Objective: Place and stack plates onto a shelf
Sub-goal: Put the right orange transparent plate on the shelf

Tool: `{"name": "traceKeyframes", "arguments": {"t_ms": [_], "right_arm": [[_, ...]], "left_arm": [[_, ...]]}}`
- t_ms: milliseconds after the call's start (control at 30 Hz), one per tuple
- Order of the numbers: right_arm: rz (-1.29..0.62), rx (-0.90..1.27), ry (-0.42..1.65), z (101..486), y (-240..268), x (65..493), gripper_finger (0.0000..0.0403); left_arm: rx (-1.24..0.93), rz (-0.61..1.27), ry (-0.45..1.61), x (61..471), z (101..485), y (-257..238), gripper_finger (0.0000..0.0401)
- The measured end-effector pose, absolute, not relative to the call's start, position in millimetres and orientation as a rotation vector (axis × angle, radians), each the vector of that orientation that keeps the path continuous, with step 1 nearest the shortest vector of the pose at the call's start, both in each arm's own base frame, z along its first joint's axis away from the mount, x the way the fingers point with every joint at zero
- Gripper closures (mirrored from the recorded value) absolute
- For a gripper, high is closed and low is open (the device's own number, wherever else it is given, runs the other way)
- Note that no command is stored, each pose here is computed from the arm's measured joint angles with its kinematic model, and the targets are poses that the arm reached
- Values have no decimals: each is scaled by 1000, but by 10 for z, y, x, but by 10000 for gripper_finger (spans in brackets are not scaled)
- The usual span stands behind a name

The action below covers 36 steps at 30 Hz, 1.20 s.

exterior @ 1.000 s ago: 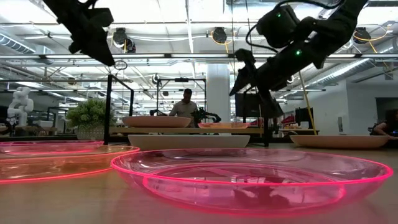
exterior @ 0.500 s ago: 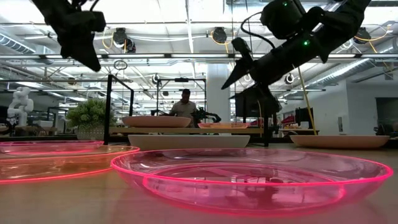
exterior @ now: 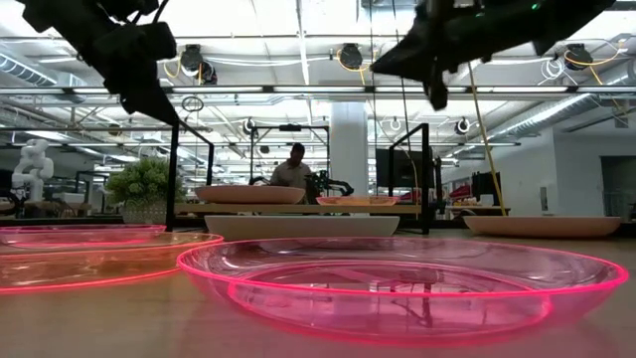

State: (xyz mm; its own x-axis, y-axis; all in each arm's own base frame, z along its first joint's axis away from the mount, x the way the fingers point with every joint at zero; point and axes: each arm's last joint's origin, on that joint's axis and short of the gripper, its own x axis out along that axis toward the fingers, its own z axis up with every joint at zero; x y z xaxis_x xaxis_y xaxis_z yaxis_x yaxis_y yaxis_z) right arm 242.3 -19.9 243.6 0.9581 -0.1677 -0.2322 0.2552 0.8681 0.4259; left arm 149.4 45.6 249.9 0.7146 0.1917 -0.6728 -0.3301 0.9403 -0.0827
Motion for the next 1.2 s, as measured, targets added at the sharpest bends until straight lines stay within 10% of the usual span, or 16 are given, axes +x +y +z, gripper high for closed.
{"name": "traceKeyframes", "arguments": {"t_ms": [367, 1200], "right_arm": [[-418, 271, 414, 2440, -474, 1987, 402], [-391, 269, 499, 2305, -949, 1899, 403]], "left_arm": [[-194, 392, 736, 1469, 2480, 566, 395], [-142, 495, 779, 1512, 2405, 805, 397]]}}
